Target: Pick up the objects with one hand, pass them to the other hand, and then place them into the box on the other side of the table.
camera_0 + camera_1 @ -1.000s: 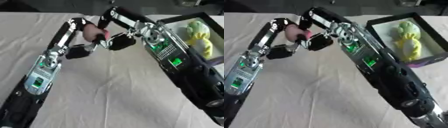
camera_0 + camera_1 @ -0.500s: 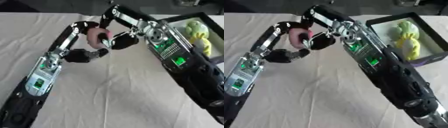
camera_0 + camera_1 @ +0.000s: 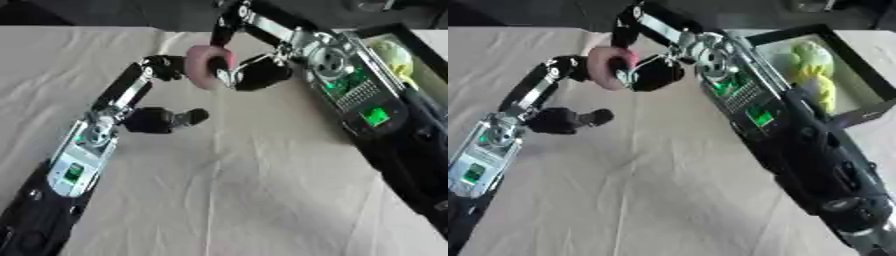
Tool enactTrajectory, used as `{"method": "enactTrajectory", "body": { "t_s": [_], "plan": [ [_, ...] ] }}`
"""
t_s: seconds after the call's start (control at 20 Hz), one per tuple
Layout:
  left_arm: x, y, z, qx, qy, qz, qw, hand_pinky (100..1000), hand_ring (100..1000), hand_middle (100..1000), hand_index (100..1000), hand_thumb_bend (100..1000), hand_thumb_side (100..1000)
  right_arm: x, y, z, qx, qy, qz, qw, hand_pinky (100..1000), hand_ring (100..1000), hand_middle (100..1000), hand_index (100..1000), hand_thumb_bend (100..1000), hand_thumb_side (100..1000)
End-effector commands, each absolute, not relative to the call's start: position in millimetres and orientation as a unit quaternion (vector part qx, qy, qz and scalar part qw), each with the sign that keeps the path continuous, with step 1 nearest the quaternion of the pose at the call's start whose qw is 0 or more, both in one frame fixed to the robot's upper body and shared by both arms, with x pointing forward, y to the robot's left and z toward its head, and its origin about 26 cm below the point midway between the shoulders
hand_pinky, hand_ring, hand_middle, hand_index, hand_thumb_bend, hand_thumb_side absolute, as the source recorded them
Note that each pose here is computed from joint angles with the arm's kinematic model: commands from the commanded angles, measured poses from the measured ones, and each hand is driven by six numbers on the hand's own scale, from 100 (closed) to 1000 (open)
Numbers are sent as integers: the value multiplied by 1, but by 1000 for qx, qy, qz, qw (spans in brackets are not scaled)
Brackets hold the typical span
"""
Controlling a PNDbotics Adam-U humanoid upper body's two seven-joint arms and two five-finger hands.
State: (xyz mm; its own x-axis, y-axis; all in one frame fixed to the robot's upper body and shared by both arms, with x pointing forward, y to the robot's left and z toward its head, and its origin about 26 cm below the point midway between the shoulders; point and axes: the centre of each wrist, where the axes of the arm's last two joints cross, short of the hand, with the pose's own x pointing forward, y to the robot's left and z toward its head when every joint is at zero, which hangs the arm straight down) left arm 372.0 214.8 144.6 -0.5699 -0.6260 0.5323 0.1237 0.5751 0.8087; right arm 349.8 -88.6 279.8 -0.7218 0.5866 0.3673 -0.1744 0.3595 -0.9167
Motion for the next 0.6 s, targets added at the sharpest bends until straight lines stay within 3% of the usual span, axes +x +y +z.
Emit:
{"method": "enactTrajectory", "body": {
  "t_s": [0.05, 0.6],
  "plan": [
    [373, 233, 151, 194, -771, -425, 433, 762, 718, 686, 851, 677, 588, 347, -110, 297, -157, -764, 518, 351, 916, 736, 567, 552, 100, 100],
    [363, 275, 151, 255, -762, -384, 455, 763, 717, 683, 833, 644, 608, 354, -194, 302, -211, -769, 414, 438, 928, 742, 582, 569, 100, 100]
  ]
}}
